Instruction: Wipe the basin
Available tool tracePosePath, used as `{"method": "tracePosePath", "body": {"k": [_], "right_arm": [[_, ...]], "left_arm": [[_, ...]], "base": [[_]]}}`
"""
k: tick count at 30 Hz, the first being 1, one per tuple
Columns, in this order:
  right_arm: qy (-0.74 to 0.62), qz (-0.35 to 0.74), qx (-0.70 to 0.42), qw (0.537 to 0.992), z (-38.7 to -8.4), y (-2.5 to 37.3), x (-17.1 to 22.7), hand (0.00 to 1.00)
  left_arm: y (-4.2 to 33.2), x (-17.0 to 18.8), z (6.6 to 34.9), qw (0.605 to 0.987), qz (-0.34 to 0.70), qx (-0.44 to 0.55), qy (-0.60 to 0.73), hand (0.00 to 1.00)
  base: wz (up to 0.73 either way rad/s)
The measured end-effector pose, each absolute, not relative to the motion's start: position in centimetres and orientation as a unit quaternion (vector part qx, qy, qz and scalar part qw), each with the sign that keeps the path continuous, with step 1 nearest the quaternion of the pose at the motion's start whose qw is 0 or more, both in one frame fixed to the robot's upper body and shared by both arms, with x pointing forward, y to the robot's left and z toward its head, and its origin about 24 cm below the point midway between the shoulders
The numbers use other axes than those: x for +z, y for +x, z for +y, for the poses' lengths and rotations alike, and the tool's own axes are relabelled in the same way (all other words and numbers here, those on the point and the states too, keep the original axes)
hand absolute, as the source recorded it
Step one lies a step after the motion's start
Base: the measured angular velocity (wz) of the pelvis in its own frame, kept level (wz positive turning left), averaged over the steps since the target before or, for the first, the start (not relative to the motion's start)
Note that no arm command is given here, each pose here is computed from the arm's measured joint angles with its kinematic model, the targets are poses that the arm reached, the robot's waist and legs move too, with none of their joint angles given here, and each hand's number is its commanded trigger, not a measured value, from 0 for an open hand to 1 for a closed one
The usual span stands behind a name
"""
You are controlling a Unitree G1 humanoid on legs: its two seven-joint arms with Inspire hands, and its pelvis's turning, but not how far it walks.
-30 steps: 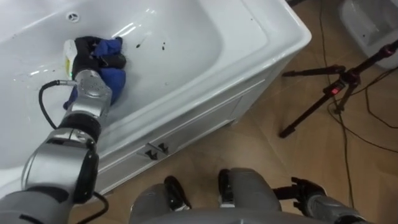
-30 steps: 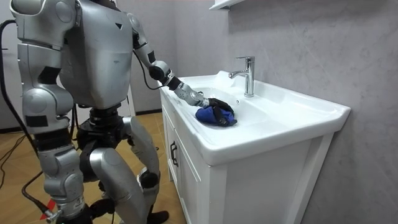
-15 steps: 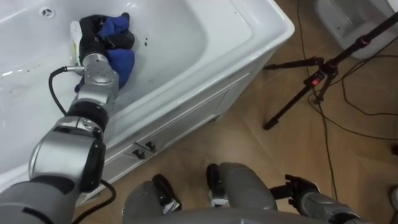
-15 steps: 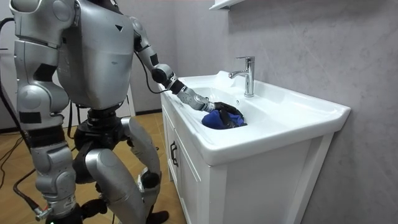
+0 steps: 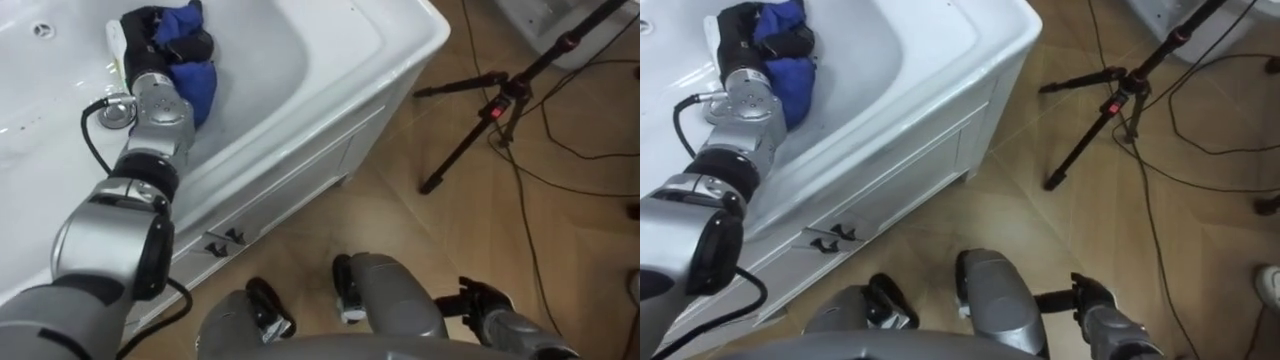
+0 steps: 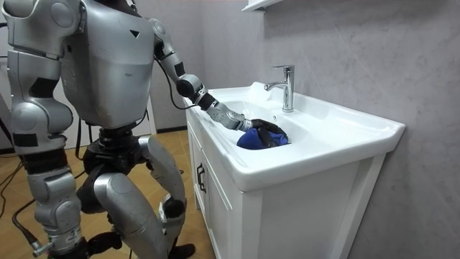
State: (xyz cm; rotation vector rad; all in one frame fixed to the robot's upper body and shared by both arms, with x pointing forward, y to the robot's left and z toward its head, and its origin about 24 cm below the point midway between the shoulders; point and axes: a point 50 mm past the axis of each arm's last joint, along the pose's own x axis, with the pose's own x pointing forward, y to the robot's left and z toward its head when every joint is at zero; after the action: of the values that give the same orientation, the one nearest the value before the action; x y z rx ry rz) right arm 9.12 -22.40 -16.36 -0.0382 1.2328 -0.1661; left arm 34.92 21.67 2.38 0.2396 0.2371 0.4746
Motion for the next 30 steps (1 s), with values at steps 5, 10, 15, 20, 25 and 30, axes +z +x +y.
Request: {"method": "tracePosePath", "body": {"k": [5,10,15,20,25,30], "right_arm": [[-0.019,0.59,-0.079,0.803,-22.5,7.9,-16.6,0.0],[-0.021,0.601,-0.07,0.796,-22.5,7.1,-16.7,0.0],[-0.038,0.601,-0.043,0.797,-22.3,7.4,-16.7,0.0],[-0.043,0.586,-0.043,0.808,-22.3,9.1,-16.4,0.0],[-0.045,0.577,-0.044,0.815,-22.5,9.9,-16.2,0.0],[-0.056,0.569,-0.054,0.819,-23.0,10.3,-15.9,0.0]], "left_arm": [[34.9,2.5,21.9,0.957,0.117,0.239,0.113,1.0],[35.0,2.5,21.8,0.959,0.115,0.234,0.111,1.0],[35.0,2.6,21.9,0.966,0.112,0.22,0.08,1.0],[35.1,2.4,21.5,0.97,0.111,0.2,0.08,1.0],[34.7,1.8,21.1,0.976,0.116,0.171,0.07,1.0],[33.9,0.4,20.4,0.979,0.132,0.142,0.06,1.0]], "base": [[-0.1],[0.0],[-0.03],[-0.01],[0.06],[0.08]]}}
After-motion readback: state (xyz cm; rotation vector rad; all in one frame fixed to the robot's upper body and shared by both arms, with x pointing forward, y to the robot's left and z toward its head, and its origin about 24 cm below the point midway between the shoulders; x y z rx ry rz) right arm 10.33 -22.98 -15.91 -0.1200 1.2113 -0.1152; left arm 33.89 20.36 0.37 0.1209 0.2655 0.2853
